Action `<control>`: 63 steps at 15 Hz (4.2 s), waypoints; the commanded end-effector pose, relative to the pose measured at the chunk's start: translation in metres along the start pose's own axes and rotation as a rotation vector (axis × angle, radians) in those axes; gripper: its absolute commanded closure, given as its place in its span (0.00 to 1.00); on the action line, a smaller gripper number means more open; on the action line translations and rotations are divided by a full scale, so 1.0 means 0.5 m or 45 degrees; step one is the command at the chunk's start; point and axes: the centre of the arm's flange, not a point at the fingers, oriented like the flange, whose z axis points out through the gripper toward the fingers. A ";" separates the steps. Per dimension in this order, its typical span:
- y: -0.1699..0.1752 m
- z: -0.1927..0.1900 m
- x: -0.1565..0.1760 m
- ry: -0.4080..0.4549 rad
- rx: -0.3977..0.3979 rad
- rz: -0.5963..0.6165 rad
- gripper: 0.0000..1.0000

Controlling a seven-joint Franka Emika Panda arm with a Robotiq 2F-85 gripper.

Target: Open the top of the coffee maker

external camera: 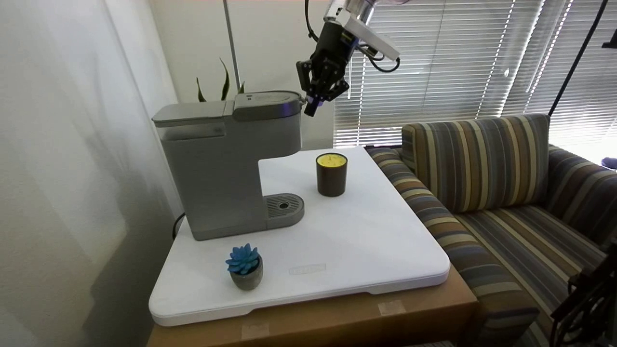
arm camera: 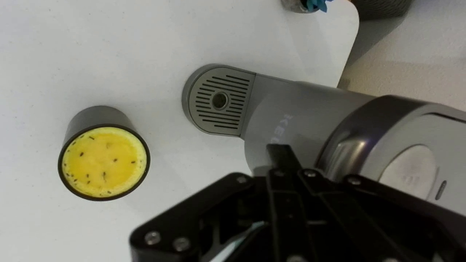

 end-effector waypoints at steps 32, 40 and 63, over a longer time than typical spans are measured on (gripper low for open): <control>0.027 -0.063 0.028 0.029 0.512 0.050 1.00; 0.016 -0.074 0.021 0.021 0.582 0.056 1.00; -0.108 -0.115 0.027 0.054 0.575 -0.096 1.00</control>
